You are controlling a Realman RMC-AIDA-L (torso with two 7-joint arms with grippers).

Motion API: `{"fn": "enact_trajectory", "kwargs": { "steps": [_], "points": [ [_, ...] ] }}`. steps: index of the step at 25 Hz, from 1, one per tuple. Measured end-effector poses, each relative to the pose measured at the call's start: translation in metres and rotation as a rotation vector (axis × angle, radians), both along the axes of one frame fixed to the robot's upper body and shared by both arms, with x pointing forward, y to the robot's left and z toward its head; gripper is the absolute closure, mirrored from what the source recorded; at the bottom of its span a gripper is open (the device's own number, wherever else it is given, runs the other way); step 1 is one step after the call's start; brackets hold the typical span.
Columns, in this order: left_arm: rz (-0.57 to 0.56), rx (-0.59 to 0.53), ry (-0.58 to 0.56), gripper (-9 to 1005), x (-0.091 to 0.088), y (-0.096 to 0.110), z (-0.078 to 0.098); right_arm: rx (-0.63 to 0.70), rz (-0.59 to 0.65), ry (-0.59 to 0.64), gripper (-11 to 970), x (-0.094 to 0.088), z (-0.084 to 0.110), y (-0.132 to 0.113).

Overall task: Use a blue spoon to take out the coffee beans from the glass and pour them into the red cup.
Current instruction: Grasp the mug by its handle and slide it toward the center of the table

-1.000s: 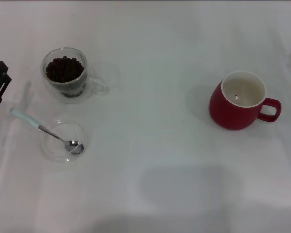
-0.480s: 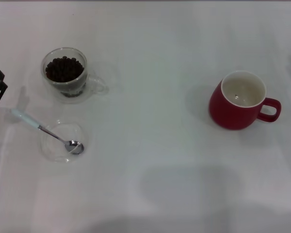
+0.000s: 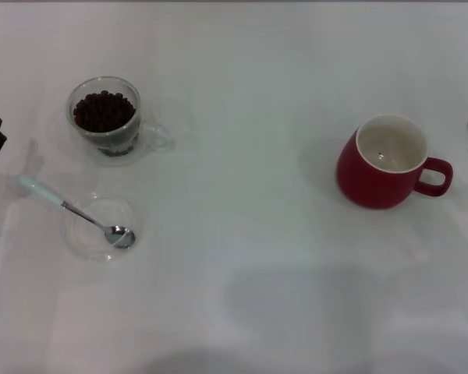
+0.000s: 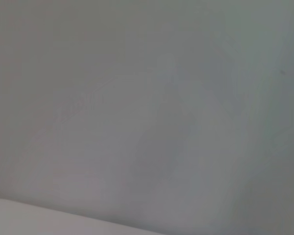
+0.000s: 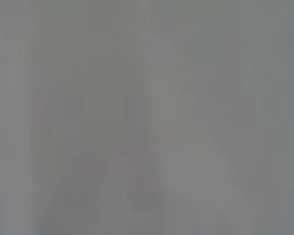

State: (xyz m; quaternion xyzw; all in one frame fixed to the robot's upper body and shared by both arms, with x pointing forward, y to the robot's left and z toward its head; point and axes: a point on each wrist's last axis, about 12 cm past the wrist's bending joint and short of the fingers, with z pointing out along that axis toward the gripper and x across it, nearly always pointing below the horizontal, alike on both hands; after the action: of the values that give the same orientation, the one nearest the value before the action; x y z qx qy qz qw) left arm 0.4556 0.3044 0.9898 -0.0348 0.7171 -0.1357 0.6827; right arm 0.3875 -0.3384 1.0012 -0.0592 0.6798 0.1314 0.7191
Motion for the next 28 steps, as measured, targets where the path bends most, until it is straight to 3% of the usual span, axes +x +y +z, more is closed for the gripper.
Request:
{"fn": "enact_trajectory", "kwargs": {
  "steps": [4, 10, 19, 28],
  "points": [
    [-0.004, 0.0, -0.004, 118, 0.002, -0.001, 0.001, -0.016, 0.06, 0.077, 118, -0.019, -0.011, 0.006],
    [-0.011, 0.001, -0.004, 119, 0.002, -0.002, 0.001, -0.031, 0.066, 0.148, 118, -0.028, -0.02, 0.008],
    [-0.031, 0.013, 0.001, 120, 0.0, -0.002, 0.0, -0.068, 0.06, 0.252, 119, -0.013, -0.033, 0.01],
    [-0.027, 0.015, 0.005, 119, -0.001, -0.001, -0.001, -0.076, 0.039, 0.271, 119, 0.006, -0.033, 0.01]
  ]
}}
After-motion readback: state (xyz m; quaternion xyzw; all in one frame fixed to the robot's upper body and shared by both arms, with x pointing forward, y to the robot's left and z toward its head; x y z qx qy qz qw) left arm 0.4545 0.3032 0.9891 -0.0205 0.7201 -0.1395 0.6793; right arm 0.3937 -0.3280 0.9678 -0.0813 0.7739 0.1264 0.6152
